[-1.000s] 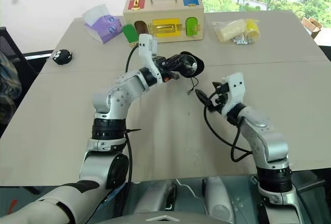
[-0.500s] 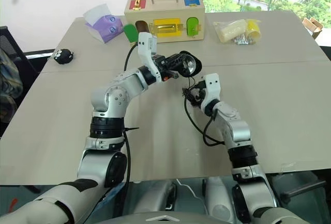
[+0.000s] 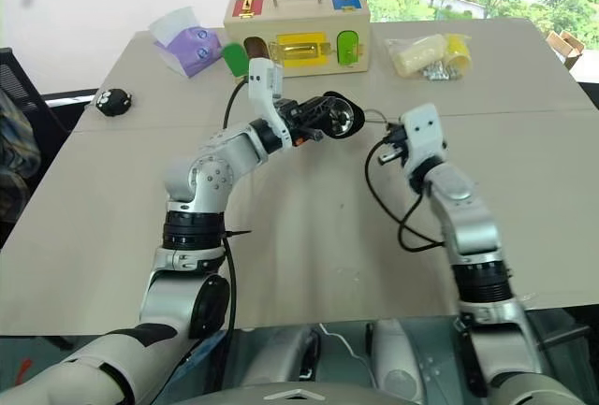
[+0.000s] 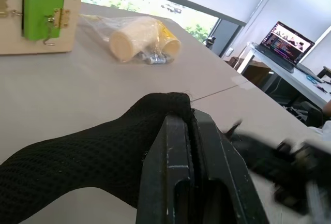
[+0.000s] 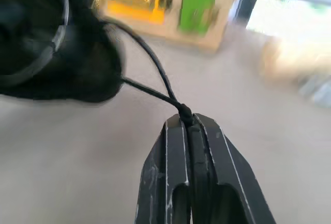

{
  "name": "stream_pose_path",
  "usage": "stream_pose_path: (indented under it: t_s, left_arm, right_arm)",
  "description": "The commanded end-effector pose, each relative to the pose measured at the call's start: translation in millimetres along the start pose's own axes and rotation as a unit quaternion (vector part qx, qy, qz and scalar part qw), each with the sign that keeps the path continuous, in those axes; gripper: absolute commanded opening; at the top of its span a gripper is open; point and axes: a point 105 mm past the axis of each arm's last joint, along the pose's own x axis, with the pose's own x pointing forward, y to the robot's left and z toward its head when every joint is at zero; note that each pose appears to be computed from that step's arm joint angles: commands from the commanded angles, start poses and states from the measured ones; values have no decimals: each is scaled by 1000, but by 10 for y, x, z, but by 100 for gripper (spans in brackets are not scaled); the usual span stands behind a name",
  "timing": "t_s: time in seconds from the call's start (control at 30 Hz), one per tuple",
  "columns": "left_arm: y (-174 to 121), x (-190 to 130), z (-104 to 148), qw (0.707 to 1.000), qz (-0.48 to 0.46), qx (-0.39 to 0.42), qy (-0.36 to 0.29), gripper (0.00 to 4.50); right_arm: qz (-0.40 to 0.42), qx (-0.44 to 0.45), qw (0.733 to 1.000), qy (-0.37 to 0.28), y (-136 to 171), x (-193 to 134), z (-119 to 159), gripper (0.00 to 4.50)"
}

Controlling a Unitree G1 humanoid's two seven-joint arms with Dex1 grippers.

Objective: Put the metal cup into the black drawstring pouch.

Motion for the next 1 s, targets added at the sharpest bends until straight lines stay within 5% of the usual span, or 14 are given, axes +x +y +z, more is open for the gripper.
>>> stream_pose_path:
  t_s: [0.03,0.23,0.33,0.5,0.6,0.97,1.0]
  left_arm:
    - [-40,-5,92,1000,-6,3,-22,0]
    - [-130,18,112,999,-27,-11,-43,0]
    - [-185,-25,214,995,-54,-32,-73,87]
    - [-237,-44,292,992,-73,-44,-95,314]
    - [-201,-28,314,991,-62,-53,-103,443]
    - [106,-128,298,996,-8,-22,-87,443]
    - [141,-137,295,996,-1,-18,-85,449]
  right_arm:
    - [-27,-74,986,-149,-179,-90,1079,11]
    - [-45,-114,969,-214,-238,-121,1587,11]
    - [-33,-109,967,-228,-167,-110,1668,0]
    - [-9,-89,971,-221,-73,-67,1616,0]
    - [34,-31,986,-161,37,-15,1206,0]
    - [47,108,991,68,151,-131,-276,0]
    - [39,120,989,73,146,-119,-338,26]
